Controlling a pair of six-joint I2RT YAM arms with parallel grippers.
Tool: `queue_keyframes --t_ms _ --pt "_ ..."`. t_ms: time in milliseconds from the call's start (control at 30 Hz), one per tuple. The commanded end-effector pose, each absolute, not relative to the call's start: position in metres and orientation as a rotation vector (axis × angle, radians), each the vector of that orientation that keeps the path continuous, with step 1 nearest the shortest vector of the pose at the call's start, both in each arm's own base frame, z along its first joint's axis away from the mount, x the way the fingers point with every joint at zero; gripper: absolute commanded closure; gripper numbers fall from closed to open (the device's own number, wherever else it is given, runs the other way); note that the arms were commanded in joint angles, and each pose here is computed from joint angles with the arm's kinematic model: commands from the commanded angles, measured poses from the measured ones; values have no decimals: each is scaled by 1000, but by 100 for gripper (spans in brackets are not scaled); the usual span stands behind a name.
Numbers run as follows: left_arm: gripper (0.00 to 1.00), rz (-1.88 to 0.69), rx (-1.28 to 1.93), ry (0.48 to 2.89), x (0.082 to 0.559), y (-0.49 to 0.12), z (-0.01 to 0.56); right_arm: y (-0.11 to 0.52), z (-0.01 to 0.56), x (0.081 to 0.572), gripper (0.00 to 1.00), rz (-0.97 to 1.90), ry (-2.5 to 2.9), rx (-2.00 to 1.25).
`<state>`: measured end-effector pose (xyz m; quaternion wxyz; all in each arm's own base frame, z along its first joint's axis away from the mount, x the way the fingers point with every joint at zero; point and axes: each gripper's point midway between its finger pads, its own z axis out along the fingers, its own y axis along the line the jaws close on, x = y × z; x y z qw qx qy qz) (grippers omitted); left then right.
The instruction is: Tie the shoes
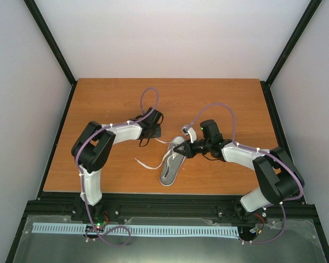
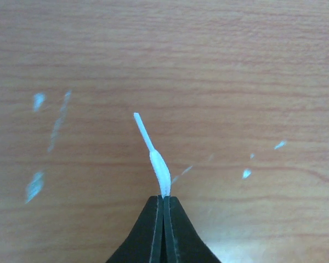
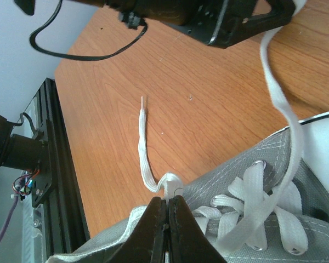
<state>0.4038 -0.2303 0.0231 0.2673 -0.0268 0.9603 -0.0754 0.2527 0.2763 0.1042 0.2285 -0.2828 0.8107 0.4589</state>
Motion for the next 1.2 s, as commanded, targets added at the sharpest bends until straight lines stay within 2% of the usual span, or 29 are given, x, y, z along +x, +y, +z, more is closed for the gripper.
queue_keyframes --t_ms 0,200,400,500,767,900,1167 --pt "99 -189 -130 2444 407 -214 75 277 112 253 97 1243 2203 -781" --pt "99 -446 -74 2295 377 -219 136 276 111 256 97 1241 2228 -740" --pt "99 -506 0 2388 327 -207 116 275 119 259 97 1265 2233 -640" --pt "99 -641 134 2415 299 -228 111 273 122 263 97 1254 2246 -573" --pt "99 -940 396 2390 242 -291 147 267 117 272 97 1208 2289 -468" --pt "99 -941 508 2452 219 -312 141 268 117 274 97 1207 2295 -459" --pt "99 -1032 621 2346 198 -353 156 268 115 278 97 1196 2301 -439"
